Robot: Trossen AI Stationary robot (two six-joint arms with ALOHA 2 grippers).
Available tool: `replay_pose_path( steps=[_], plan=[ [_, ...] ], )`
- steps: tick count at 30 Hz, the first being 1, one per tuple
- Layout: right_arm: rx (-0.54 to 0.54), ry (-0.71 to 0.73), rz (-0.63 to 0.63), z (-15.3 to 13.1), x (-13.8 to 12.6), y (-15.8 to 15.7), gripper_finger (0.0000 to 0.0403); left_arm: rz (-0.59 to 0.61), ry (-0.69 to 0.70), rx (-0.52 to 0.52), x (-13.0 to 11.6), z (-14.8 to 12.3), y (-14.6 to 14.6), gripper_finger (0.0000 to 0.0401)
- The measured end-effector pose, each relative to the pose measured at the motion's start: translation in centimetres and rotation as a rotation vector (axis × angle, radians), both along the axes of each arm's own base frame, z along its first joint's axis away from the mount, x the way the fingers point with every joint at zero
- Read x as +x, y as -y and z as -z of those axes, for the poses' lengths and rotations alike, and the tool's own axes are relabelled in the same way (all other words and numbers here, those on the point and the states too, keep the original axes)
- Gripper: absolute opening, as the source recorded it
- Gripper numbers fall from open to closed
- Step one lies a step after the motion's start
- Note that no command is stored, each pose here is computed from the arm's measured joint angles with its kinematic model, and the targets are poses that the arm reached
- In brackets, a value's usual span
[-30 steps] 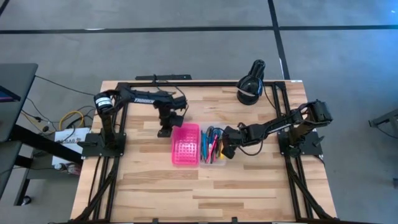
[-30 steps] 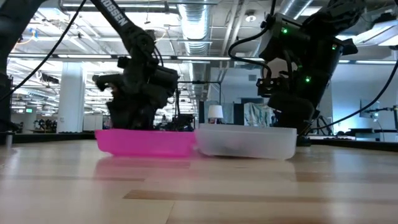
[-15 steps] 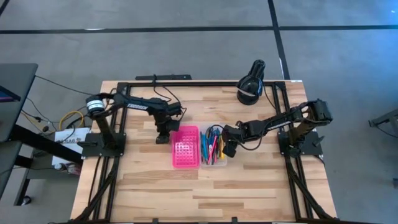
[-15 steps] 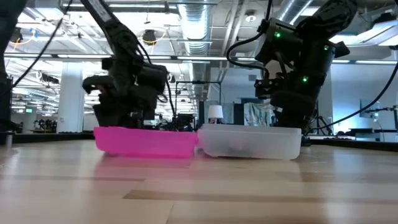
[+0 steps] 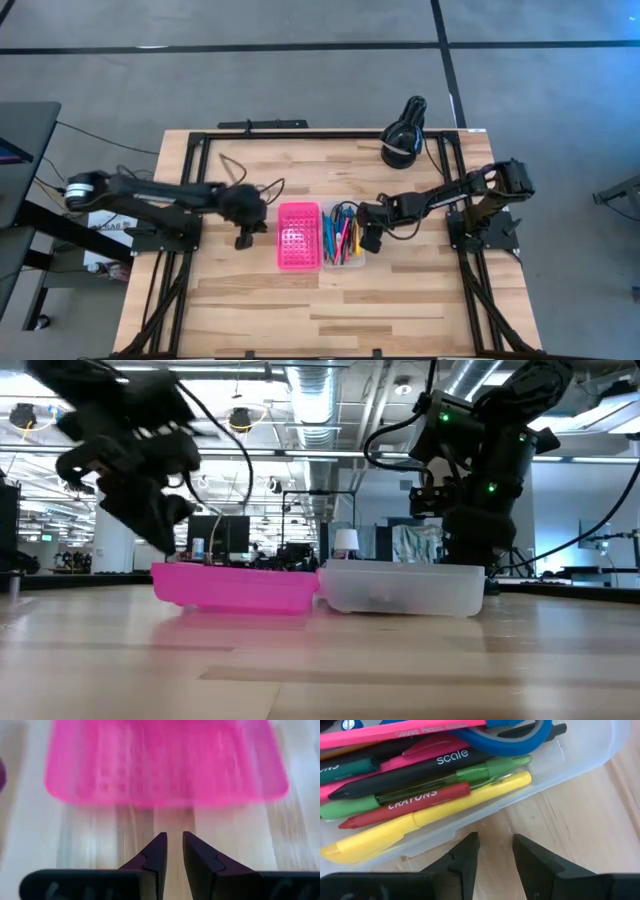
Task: Pick & place school supplies into a supply box
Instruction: Close the lid of the pink supply box
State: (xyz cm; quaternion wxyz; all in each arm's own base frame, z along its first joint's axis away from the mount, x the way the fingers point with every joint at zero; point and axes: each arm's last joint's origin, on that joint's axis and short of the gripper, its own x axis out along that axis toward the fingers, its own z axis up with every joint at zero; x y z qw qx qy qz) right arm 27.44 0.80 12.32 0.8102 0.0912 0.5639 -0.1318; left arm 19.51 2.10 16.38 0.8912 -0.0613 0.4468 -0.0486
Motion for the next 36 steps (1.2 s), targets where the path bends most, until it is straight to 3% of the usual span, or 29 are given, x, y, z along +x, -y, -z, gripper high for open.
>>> replay_pose_path(
  steps=[4,12,16,23,36],
  plan=[
    [0.002,-0.007,-0.046,0.0,0.0,0.1,0.0122,-0.082,0.148,0.083,-1.0,0.5,1.7,0.0054],
    [-0.002,-0.012,-0.115,0.0,0.0,0.1,0.0122,-0.159,0.115,0.047,-2.5,2.9,2.9,0.0054],
    [-0.001,-0.011,-0.118,0.0,0.0,0.1,0.0122,-0.171,0.19,0.063,-2.3,3.3,2.8,0.0054],
    [0.013,-0.004,-0.116,0.0,0.1,0.6,0.0122,-0.154,0.101,0.09,-2.0,5.7,2.8,0.0054],
    [0.029,-0.003,-0.129,0.0,0.1,0.8,0.0122,-0.126,0.192,0.072,0.5,8.1,3.0,0.0054]
  ],
)
